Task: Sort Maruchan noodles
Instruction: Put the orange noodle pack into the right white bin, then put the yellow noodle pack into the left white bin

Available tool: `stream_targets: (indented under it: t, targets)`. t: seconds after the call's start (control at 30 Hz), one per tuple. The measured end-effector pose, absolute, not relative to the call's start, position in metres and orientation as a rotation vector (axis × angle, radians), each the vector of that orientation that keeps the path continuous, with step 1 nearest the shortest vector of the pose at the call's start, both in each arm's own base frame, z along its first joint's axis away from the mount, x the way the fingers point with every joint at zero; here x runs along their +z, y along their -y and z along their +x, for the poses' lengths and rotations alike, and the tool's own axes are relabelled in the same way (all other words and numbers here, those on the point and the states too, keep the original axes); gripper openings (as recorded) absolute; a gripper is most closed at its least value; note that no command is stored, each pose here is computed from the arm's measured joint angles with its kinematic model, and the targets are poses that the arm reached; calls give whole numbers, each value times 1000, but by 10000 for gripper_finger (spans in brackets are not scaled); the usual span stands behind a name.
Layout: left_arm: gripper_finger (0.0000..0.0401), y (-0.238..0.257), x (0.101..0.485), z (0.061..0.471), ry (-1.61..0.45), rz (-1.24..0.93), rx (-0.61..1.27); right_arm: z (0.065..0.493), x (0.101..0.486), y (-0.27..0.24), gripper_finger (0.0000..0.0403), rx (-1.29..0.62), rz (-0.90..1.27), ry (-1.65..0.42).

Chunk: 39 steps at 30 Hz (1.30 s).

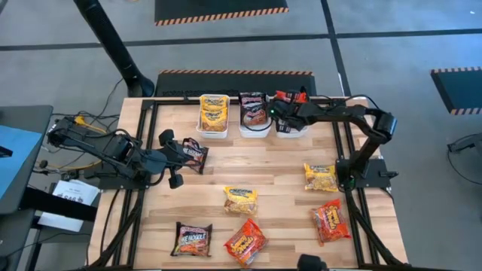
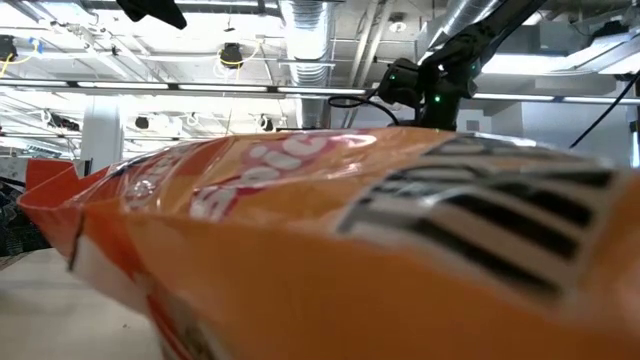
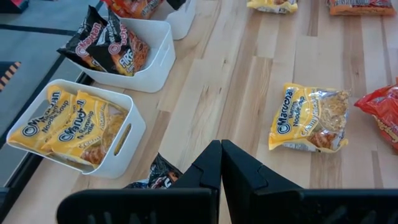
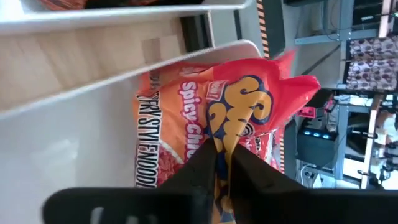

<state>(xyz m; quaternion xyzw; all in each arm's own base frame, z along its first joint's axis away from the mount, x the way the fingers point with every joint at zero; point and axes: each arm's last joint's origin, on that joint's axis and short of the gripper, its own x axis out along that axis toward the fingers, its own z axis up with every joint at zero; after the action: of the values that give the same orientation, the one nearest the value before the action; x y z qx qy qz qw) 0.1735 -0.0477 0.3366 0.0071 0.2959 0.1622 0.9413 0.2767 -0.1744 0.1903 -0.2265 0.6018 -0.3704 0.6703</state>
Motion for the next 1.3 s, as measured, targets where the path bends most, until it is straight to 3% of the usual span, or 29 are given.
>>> stream_targets:
  t: [0.33,0.53,1.3]
  targets:
    - [0,48,336,174,-607,11,324,274,191,177,155,-876,-468,-1342]
    - [0,48,336,173,-607,11,324,278,199,177,187,-895,-471,-1339]
    - [0,48,337,173,-611,29,316,283,201,157,189,-861,-456,-1367]
